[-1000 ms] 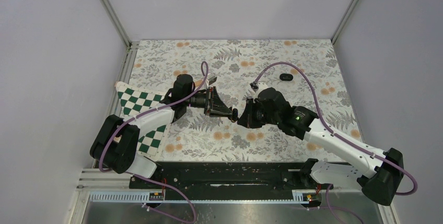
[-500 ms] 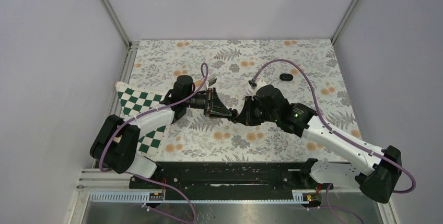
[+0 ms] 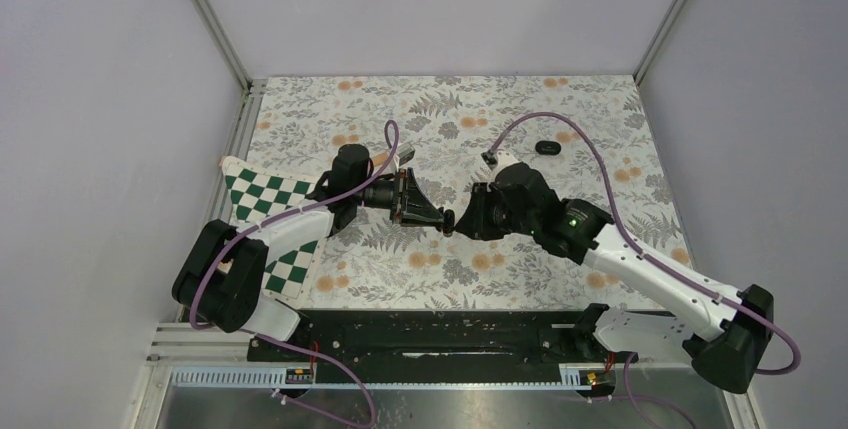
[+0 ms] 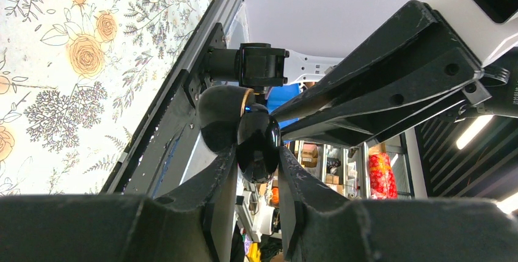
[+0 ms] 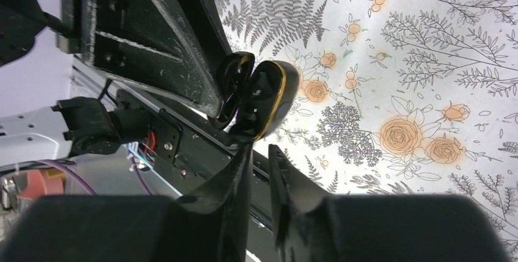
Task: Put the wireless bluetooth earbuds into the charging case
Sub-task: Adjust the left earbud in the left side groove of the charging case.
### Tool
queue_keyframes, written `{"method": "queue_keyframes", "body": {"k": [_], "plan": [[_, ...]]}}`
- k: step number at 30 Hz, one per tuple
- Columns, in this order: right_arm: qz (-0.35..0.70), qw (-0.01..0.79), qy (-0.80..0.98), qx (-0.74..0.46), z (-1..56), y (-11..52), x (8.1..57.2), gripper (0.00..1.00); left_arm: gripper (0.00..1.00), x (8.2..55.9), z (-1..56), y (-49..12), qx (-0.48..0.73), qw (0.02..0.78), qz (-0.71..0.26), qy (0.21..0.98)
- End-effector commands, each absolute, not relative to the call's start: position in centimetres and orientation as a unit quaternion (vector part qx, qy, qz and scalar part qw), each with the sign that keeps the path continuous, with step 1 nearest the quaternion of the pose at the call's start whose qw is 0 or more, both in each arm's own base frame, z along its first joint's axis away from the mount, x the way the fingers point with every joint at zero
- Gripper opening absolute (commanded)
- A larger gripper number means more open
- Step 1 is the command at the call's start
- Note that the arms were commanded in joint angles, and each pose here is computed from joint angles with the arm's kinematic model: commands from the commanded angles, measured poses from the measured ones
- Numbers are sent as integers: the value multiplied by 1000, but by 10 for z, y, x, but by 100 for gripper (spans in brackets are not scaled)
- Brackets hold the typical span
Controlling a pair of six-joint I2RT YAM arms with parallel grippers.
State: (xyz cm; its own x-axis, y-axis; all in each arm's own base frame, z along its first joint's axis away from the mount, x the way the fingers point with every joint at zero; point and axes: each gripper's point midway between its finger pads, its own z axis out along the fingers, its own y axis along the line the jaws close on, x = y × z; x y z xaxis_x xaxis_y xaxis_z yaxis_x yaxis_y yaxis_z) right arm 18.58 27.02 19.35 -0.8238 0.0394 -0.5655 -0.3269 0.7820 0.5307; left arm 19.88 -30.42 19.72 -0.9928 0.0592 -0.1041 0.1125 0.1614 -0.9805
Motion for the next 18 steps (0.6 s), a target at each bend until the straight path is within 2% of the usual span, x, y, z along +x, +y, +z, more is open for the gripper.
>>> {"method": "queue_keyframes", "body": {"k": [1,7,10,14,18], "plan": [[319,322,889,-64,212,255,188,27,0,199,218,-304,82,50,-661,744],[326,325,887,-25,215,249,187,32,0,203,220,-305,76,57,-662,743],[352,321,878,45,216,251,190,34,0,206,218,-305,69,66,-660,745],[359,308,870,144,205,244,194,42,0,219,210,-304,40,112,-634,764],[354,303,866,183,204,242,198,45,0,231,208,-300,4,175,-611,772]]}}
